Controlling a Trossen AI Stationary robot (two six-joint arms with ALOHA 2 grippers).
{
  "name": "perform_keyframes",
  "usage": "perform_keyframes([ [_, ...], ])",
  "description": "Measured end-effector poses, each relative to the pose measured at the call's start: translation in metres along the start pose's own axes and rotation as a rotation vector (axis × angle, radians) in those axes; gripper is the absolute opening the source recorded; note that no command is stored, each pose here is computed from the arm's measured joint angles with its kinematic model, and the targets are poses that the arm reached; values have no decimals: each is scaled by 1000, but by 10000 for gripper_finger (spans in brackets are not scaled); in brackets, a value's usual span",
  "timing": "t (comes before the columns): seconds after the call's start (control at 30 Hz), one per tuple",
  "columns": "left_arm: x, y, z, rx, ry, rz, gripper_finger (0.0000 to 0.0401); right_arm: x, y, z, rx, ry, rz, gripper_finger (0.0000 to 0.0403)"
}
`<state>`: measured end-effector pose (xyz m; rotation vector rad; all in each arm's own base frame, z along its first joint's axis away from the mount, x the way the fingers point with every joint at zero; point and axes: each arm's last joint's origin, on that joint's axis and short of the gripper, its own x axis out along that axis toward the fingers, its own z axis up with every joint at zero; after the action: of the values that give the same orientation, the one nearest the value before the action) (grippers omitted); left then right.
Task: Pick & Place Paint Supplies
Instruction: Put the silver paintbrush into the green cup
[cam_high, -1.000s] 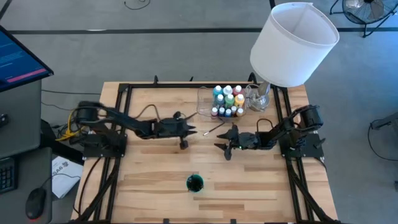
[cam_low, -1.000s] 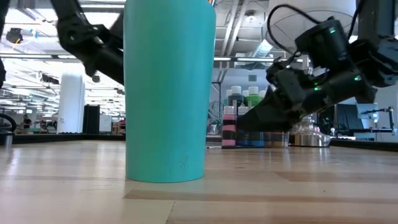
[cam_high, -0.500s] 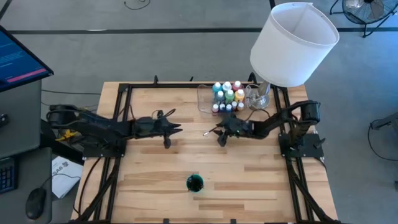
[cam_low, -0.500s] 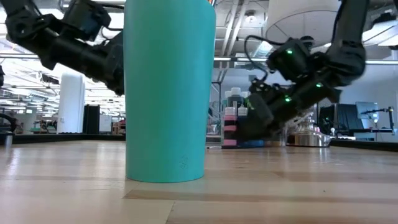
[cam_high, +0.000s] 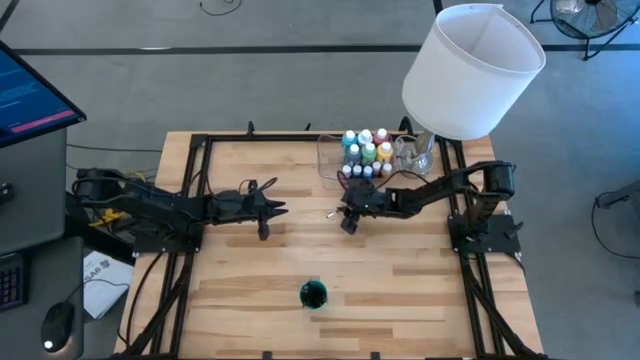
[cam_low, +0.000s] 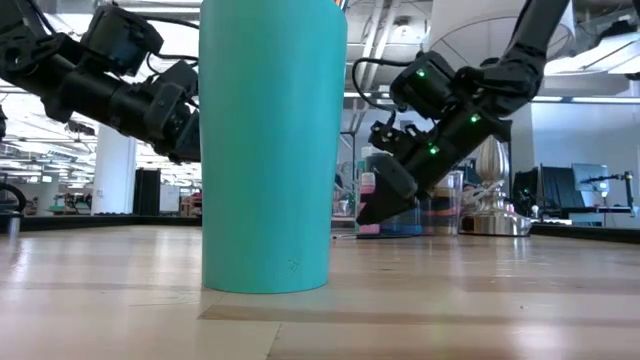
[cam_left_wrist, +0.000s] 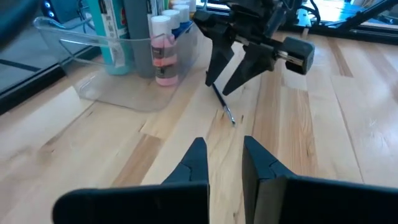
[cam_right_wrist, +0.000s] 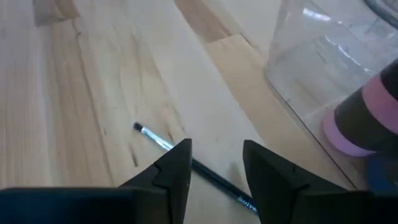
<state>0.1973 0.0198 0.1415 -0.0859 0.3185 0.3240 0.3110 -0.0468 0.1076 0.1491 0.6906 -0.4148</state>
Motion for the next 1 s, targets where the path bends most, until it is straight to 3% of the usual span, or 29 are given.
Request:
perform_keyframes([
  [0.2,-2,1,-4,-2,-8,-4,0,0,0,0,57,8,-4,124],
  [0.73,-3,-2,-2,-21,-37,-20,0,-1,3,-9,59,93,-11,118],
  [1.0,-3,-2,-1,-22,-40,-17,0,-2,8,-10,80,111,54,119],
])
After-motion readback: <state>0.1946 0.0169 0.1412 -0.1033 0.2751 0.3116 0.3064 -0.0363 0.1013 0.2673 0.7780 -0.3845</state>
